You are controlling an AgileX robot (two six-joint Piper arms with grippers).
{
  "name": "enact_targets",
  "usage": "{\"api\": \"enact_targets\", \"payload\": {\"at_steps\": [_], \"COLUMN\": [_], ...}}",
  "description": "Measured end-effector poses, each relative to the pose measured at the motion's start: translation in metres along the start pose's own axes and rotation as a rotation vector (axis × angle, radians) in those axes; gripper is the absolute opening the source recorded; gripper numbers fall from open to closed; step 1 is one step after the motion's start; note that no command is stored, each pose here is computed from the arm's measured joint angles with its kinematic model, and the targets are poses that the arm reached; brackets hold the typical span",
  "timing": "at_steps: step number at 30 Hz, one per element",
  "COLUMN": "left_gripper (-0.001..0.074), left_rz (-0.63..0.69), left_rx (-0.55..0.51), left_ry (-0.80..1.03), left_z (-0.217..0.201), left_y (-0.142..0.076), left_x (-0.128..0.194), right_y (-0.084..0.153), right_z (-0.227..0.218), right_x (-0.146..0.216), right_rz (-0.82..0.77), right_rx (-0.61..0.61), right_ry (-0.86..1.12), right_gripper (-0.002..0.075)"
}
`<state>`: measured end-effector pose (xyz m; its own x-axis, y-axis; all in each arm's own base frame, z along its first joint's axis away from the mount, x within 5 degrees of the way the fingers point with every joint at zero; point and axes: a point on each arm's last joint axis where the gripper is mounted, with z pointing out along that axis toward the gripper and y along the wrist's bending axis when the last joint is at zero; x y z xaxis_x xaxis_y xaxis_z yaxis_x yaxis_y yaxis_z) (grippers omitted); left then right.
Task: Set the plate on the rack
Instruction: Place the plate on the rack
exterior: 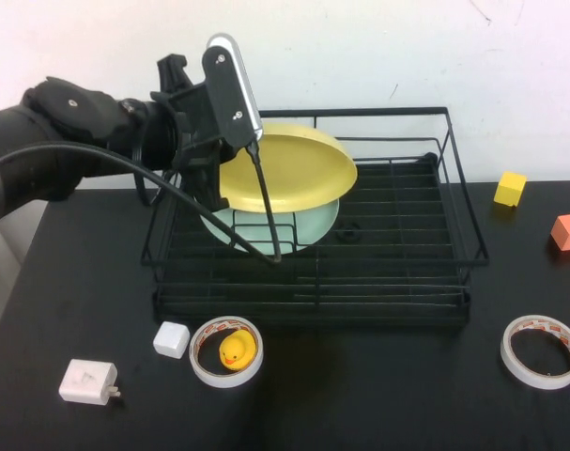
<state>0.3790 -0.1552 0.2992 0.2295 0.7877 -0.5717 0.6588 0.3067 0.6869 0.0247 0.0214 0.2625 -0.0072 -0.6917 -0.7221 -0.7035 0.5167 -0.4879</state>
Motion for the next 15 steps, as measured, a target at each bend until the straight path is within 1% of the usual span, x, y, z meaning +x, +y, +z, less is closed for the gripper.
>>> {"api": "enact_targets", "payload": {"at_steps": [9, 15], "left_gripper": [0.0083, 0.0091], "left_rz": [-0.025, -0.066], "left_rx": [0.013, 0.014], "left_ry": [0.039, 0.048], "left_z": [0.018, 0.025], "left_y": [-0.008, -0.011], "left_x": [0.014, 0.019], "right_y": [0.000, 0.000], "right_z": [0.000, 0.000], "right_x": [0.000, 0.000], "right_rz": [0.001, 0.000], "right_rx": [0.000, 0.001], "right_ry": [0.000, 0.001], "right_gripper": [0.0000, 0.0000]}}
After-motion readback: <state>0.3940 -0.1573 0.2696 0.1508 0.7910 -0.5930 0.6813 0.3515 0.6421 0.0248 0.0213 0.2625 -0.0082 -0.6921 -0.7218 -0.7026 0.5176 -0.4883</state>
